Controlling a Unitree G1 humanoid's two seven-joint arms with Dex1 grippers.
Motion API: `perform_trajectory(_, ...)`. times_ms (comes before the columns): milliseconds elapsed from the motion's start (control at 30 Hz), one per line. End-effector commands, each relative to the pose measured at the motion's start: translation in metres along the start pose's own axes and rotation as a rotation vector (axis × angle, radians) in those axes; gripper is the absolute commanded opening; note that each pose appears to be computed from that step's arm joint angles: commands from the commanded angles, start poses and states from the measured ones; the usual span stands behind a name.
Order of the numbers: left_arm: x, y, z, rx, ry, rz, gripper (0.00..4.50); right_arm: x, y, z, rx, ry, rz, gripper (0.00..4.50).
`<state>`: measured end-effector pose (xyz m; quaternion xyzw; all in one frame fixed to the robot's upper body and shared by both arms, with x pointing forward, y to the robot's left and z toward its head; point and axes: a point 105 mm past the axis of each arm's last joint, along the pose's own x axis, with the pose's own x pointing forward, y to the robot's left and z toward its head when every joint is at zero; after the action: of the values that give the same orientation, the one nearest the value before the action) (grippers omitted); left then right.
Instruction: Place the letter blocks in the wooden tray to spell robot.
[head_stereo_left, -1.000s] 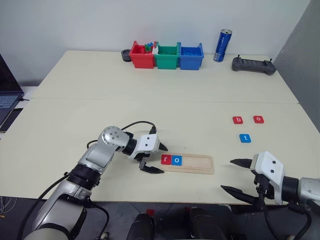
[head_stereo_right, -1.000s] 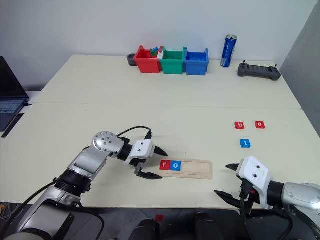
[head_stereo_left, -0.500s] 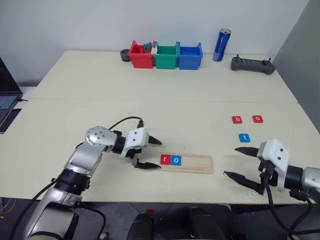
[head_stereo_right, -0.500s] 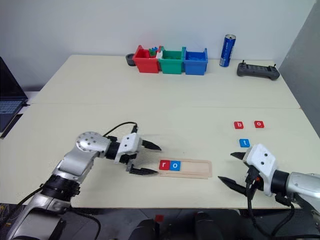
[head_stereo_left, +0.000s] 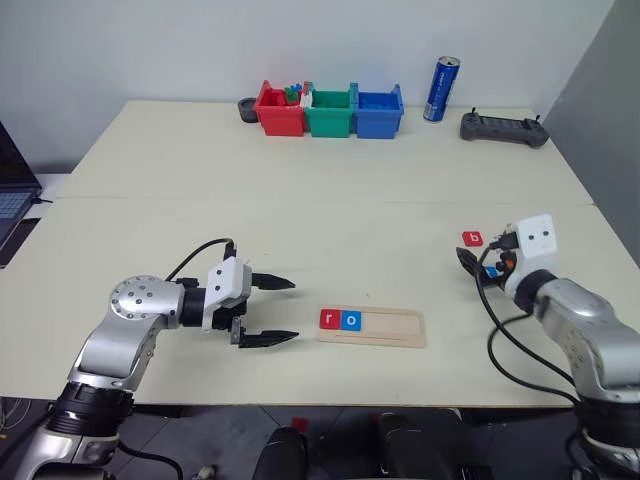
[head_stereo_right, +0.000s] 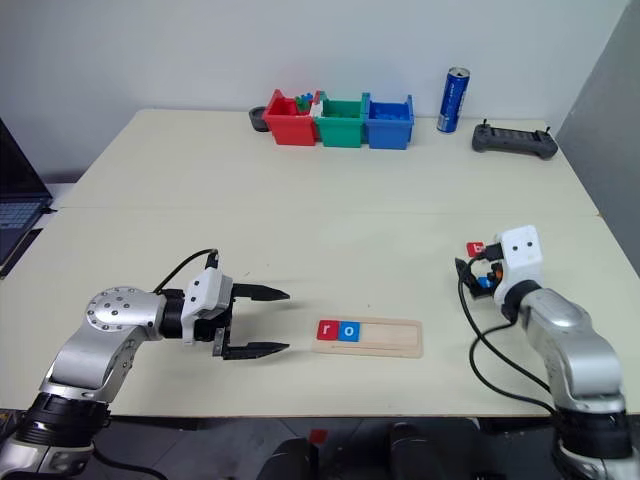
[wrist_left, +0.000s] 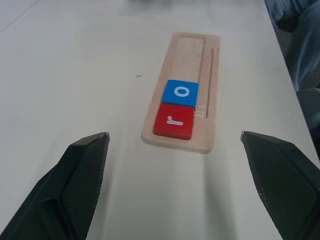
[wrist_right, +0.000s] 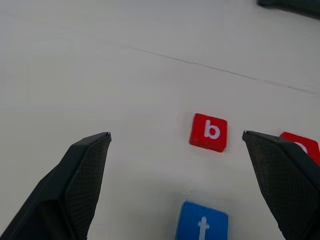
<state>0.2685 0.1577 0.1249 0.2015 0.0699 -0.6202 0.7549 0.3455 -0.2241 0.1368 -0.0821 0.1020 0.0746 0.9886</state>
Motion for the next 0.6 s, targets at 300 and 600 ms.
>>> perform_trajectory(300, -0.004, -0.009, 0.025, 0.058, -0.058, -0.004, 4.47, 0.057, -0.009, -0.014, 0.063, 0.063, -0.097, 4.5)
perform_trajectory(600, -0.008, -0.012, 0.025, 0.06, -0.028, 0.006, 4.5, 0.07, -0.01, -0.029, 0.13, 0.15, -0.09, 2.8)
